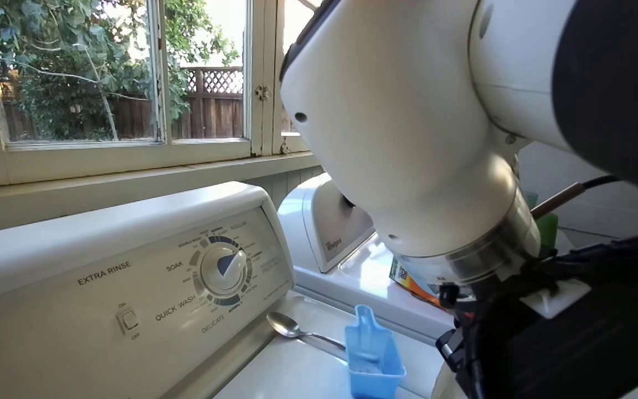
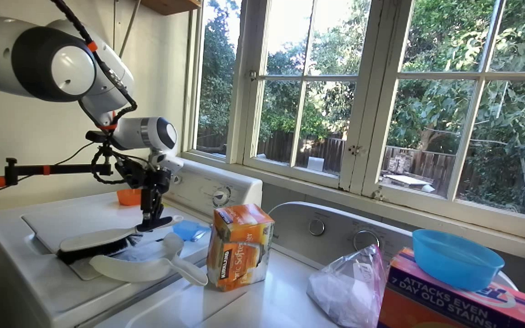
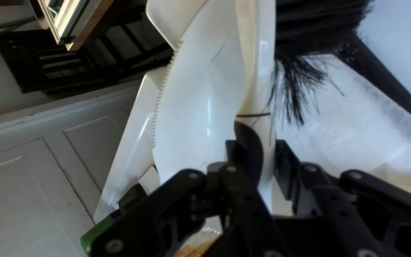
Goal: Use the white hand broom to sweep the white detergent on the dustpan
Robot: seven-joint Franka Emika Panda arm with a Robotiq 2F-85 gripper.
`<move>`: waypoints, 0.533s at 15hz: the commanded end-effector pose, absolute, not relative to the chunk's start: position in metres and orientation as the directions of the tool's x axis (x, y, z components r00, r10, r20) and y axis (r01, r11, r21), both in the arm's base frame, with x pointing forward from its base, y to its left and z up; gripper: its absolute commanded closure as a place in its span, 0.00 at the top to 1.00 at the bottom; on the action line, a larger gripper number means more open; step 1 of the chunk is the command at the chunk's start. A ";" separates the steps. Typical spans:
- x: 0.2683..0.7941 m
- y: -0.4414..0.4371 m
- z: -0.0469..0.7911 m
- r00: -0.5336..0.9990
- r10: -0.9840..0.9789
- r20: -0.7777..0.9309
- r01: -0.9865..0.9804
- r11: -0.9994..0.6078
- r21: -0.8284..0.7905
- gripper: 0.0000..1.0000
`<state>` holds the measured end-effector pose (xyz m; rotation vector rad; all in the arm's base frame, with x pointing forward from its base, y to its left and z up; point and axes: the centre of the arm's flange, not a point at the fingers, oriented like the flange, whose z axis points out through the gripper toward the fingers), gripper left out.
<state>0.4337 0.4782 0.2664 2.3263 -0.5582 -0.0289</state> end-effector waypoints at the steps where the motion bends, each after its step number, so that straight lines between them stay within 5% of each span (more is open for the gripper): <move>1: 0.437 0.487 0.268 0.869 -0.453 0.197 -0.460 -0.597 0.658 0.07; 8: 0.439 0.490 0.278 0.808 -0.519 0.278 -0.560 -0.531 0.636 0.07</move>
